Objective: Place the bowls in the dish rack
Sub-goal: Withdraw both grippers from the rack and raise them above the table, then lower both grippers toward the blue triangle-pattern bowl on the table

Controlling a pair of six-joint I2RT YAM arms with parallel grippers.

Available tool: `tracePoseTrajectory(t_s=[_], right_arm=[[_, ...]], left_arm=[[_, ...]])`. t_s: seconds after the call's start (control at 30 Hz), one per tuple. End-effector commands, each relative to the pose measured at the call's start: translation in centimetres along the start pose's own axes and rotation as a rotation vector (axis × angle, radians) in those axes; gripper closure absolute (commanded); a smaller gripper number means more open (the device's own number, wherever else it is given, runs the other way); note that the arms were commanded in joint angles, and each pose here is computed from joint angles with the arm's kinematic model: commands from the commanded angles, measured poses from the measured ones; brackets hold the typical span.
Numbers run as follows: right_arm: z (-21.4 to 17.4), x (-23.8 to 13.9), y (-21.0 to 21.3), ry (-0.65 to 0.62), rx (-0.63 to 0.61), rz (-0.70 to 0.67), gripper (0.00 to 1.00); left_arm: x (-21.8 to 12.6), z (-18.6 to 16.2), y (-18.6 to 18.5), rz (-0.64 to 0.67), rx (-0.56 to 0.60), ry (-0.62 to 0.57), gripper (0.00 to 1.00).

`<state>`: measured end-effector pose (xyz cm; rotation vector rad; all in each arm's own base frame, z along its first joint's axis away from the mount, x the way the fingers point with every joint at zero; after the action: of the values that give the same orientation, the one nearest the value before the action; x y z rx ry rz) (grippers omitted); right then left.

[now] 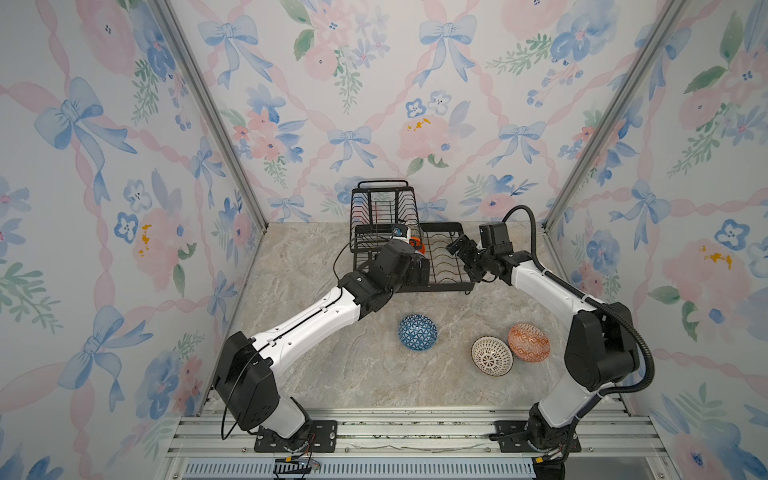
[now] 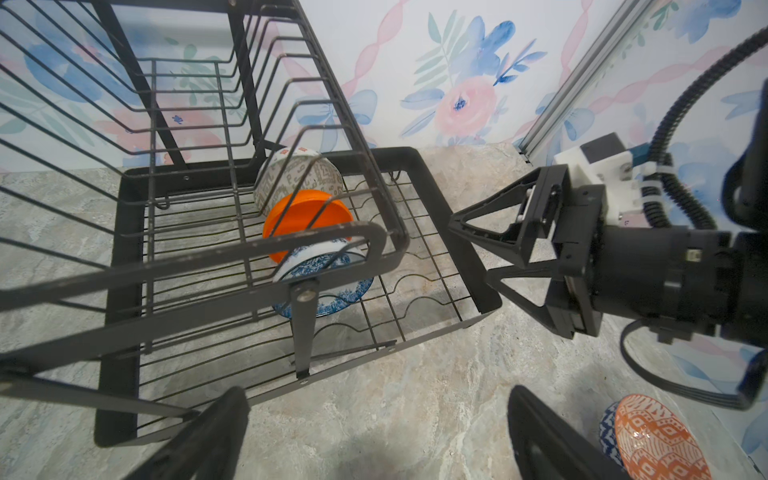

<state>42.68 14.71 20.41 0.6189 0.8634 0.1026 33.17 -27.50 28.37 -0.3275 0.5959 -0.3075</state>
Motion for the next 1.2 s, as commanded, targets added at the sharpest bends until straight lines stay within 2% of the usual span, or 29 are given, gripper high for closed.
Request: tracePoseTrajectory(t_s=[0.0,0.2,0.43,0.6,0.7,0.77,0.9,0.97,1.07,1.17], right_arm=[[0.3,-3.4,-1.7,-0.037,-0.174,-0.131,0.03],[0.3,-6.8,-2.7,-0.074,-0.348,-0.252,0.03],[-0.3,-9.9,-2.7,-0.104,-0.496,-0.359,0.03],[-0.4,-13.4,-2.4,-0.224,-0.567,-0.511,0.03],[-1.2,-14.6,-1.5,-0.242,-0.624,-0.47,0.03],[-1.9,-14.9,-1.3,-0.239,-0.614,-0.415,0.03],[-3.3,-15.6,-3.0,-0.213,-0.43,-0.405,0.03],[-4.3,-15.4,-3.2,-0.172,-0.374,-0.359,0.03],[-5.9,-15.1,-2.8,-0.133,-0.357,-0.321,0.03],[-7.5,-15.0,-1.9,-0.099,-0.413,-0.316,0.03]], left_arm=[[-0.6,-0.6,0.2,0.025,-0.01,0.004,0.02],[-0.5,-1.2,-0.1,0.038,-0.004,0.032,0.02],[0.4,-2.5,-0.3,0.022,-0.021,0.083,0.02],[0.0,-3.3,0.2,0.021,-0.036,0.102,0.02],[-0.7,-3.7,1.0,0.031,-0.054,0.101,0.02],[-1.5,-3.9,1.6,0.04,-0.083,0.093,0.02],[-3.0,-4.4,2.6,0.042,-0.122,0.082,0.02],[-3.9,-4.7,3.1,0.041,-0.133,0.074,0.02],[-5.1,-5.2,3.9,0.046,-0.146,0.07,0.02],[-5.8,-6.0,5.0,0.069,-0.153,0.085,0.02]])
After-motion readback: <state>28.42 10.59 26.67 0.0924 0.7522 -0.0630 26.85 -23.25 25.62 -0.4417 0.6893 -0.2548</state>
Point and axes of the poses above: each gripper's point midway between its finger pads, its own x axis out along the fingers, its own y axis along the line the jaws close on, z = x × y, the point moved 4 cm from there along -x, back along the fingers, and after that the axes turned 12 degrees about -x, right-handed, at the moved point
